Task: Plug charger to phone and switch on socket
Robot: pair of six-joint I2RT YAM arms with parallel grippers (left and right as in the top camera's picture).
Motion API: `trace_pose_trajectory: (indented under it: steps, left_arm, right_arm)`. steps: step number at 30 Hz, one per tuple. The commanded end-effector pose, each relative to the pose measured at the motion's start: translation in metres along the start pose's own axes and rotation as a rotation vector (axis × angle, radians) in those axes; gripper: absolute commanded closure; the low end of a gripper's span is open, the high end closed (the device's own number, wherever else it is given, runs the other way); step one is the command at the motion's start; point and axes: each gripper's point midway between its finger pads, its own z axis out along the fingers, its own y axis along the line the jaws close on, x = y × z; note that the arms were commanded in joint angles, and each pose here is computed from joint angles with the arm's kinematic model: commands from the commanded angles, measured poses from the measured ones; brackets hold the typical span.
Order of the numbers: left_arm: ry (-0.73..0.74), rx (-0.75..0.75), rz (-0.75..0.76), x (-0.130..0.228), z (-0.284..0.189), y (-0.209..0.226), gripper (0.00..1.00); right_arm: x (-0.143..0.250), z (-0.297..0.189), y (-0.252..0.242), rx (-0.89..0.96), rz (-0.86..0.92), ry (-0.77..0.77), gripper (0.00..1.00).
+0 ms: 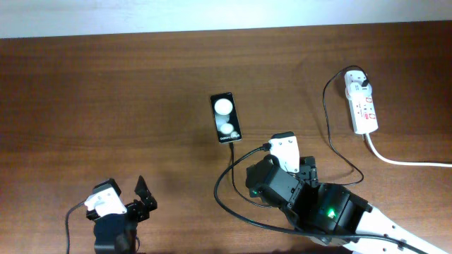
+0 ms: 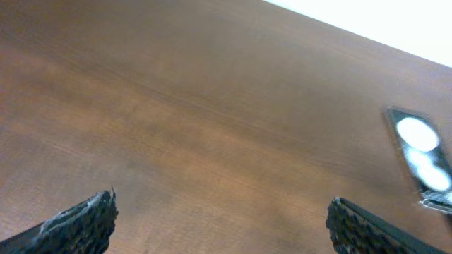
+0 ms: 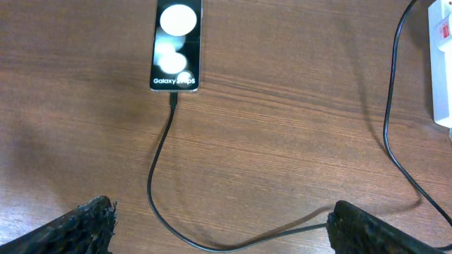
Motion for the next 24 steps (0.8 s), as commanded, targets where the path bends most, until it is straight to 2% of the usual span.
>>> trace_pose_trajectory:
  steps: [1,3,7,10,24]
  left_arm:
    - [-0.157,0.096,-0.052,-0.039,-0.005,-0.019,0.01]
    - [-0.253,0.125,-0.075,-0.060,-0.007,-0.025,0.01]
    - [-0.402,0.180,-0.110,-0.064,0.012,-0.032,0.01]
    - [-0.351,0.173,-0.097,-0.046,0.022,-0.030,0.01]
    - [-0.351,0.173,-0.097,-0.046,0.022,-0.030,0.01]
  right_arm:
    - [-0.002,-0.001,0.000,0.000,0.010,-0.005,0.01]
    - [-0.002,-0.001,0.000,0.000,0.009,-0.005,0.01]
    - [-0.001,-0.001,-0.001,0.004,0.006,0.000,0.01]
    - [-0.001,-0.001,-0.001,0.005,0.006,-0.001,0.01]
    - [-0.001,-0.001,-0.002,0.009,0.004,0.001,0.01]
